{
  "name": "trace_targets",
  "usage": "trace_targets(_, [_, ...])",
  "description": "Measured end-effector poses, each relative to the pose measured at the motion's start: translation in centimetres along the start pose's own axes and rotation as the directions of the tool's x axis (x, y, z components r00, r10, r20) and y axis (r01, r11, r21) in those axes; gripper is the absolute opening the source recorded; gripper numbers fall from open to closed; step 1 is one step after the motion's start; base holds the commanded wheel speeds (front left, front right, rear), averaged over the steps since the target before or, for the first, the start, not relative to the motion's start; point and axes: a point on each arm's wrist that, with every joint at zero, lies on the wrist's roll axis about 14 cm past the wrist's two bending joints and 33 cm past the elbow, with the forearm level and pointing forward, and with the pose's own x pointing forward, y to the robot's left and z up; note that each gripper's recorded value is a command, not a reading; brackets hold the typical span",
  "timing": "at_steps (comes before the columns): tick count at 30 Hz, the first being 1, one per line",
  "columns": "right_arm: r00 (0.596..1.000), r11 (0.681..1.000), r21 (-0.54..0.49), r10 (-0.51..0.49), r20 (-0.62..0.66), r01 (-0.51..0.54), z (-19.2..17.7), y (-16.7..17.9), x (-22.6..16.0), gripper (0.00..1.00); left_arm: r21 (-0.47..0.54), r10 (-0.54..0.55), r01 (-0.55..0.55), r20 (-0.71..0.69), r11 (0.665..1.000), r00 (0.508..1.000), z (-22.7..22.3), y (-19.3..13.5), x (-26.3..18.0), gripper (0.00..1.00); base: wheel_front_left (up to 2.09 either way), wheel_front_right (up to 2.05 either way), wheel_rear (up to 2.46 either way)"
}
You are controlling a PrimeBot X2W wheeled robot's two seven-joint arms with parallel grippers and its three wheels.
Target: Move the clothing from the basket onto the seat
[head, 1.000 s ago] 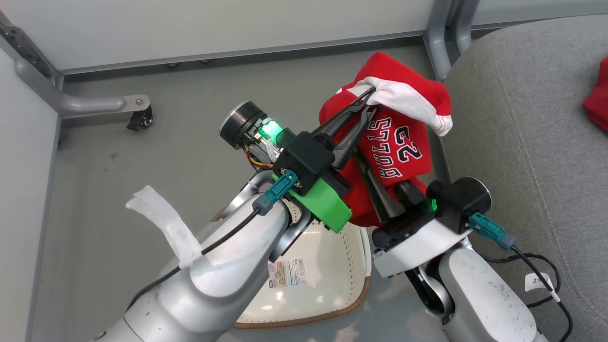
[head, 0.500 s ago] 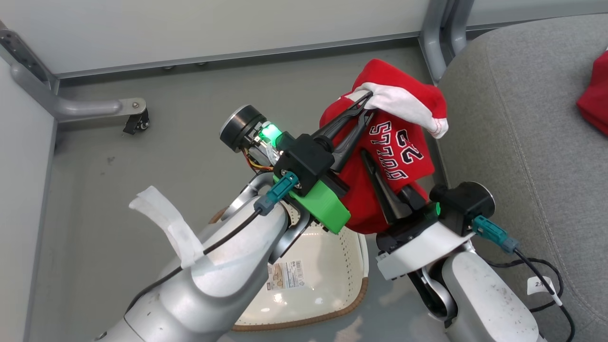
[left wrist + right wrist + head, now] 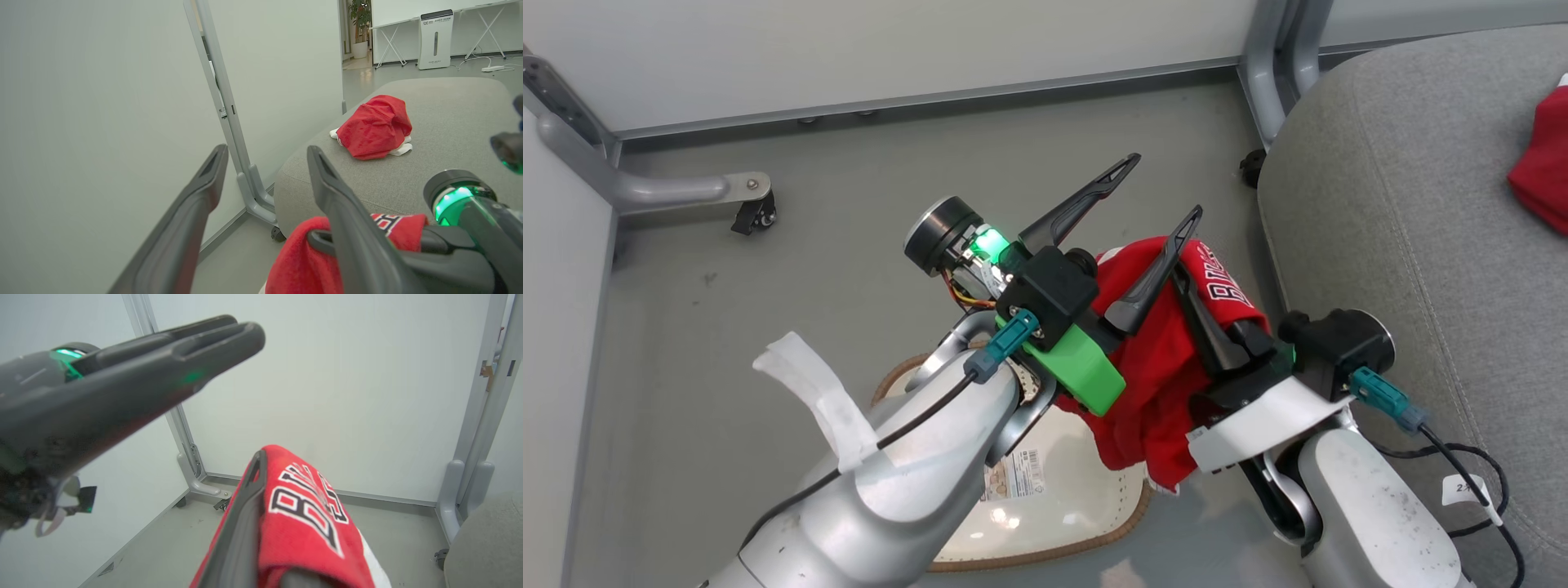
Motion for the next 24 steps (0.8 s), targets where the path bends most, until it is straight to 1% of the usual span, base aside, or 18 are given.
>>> trace_targets(7, [0.997,0.996,-0.046,-0.077,-0.013,0.076,0.0,-2.5,-1.3,0.0,-0.015,-0.029,0.029,-0.009,0.999,1.0,-0.5,-1.0,0.2,1.0,0.0,0.0,0.0])
trace_targets(13, [0.986,0.982,-0.096,-0.167,-0.012,0.165,0.5,-5.3,-3.1,0.0,-0.037,-0.083,0.082,-0.012,0.996,0.996,-1.1,-2.8,0.7,1.0,0.0,0.0,0.0])
trace_targets(19, [0.961,0.952,-0.14,-0.277,-0.006,0.273,1.2,-8.4,-5.8,0.0,-0.06,-0.149,0.148,-0.013,0.987,0.989,-1.6,-4.9,1.6,1.0,0.0,0.0,0.0])
trace_targets(24, [0.924,0.911,-0.168,-0.381,0.002,0.376,1.8,-11.2,-8.6,0.0,-0.081,-0.204,0.202,-0.018,0.976,0.979,-2.3,-6.6,2.3,1.0,0.0,0.0,0.0])
